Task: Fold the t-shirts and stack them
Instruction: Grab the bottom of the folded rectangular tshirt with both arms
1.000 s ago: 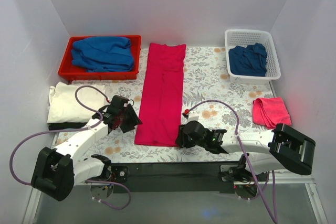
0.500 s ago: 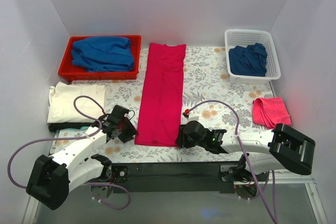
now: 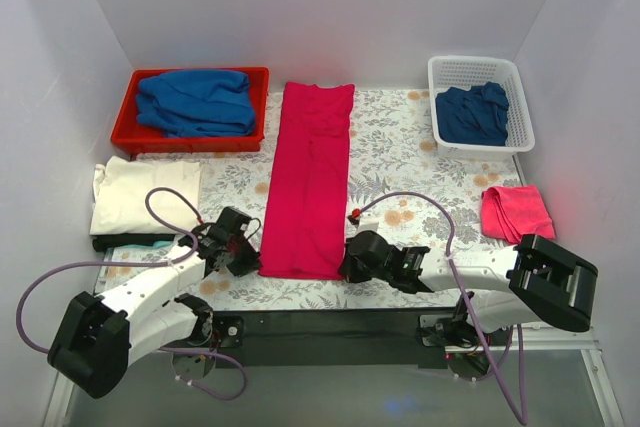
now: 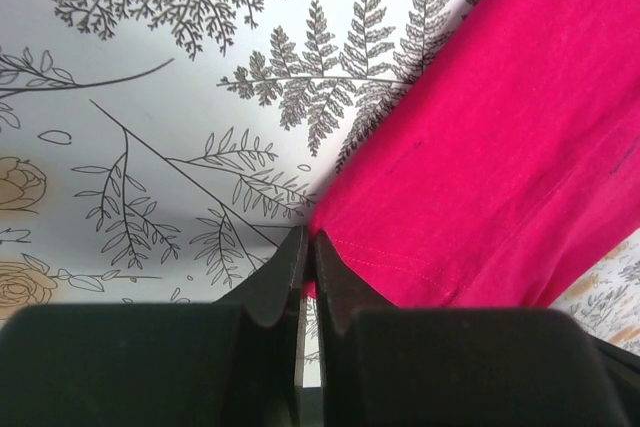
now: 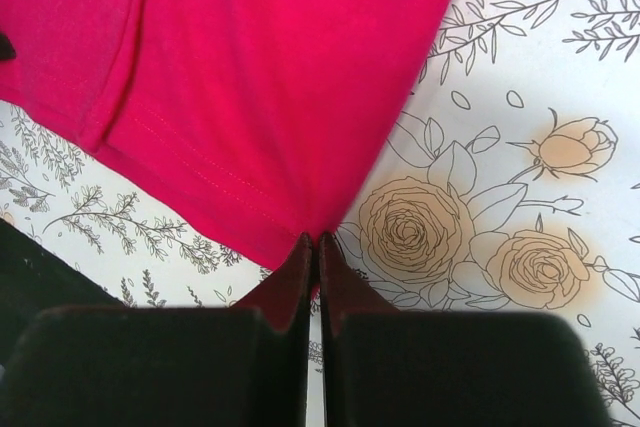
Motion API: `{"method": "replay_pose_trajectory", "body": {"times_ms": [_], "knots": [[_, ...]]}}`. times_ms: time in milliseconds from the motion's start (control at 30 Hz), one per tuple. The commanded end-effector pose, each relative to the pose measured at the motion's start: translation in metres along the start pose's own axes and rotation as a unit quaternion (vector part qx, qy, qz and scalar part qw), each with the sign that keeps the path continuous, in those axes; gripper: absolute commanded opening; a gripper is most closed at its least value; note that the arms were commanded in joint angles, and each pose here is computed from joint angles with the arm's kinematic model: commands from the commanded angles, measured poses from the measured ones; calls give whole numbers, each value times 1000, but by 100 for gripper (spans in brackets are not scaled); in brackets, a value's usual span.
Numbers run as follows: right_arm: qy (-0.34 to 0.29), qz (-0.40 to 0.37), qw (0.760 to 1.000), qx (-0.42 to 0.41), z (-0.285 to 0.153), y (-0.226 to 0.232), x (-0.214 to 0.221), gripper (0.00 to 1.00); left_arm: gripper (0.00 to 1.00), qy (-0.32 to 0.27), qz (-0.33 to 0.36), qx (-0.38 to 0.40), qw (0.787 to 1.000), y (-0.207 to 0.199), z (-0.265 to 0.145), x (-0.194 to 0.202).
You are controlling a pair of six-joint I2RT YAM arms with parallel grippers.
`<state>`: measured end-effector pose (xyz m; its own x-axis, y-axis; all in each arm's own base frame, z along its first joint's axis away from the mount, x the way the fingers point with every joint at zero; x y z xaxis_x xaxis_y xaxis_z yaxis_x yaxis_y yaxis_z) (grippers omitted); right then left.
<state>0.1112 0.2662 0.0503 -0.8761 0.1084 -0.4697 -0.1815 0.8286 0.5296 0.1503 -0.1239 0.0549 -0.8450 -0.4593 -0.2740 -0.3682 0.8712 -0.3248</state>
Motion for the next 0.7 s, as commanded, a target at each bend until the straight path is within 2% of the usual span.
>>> {"method": "replay_pose_trajectory", "body": {"times_ms": [0,200,333,667], "knots": [[17,-4,999,27,-1,-12,7,1,0,9,7,13,1000,1,-3,8],[-3,-3,999,36,-19,-16,0,1,0,-14,14,73,997,-17,-27,3],[-17,-6,1000,25,-38,-17,-6,1,0,3,31,101,994,-28,-36,17],[-3,17,999,35,-57,-42,18,1,0,0,17,72,997,-14,-10,74]]}}
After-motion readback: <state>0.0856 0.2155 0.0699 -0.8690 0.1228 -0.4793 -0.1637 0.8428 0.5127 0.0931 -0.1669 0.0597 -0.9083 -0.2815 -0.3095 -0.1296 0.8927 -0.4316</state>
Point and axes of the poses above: each gripper's point midway between its finger pads, its own z axis out along the fingers, its own y axis along the line the jaws close on, x = y × z, the point moved 4 cm from there along -z, back along the fingers, and after that the axes turned 11 degrees about z, right-handed, at the moved point
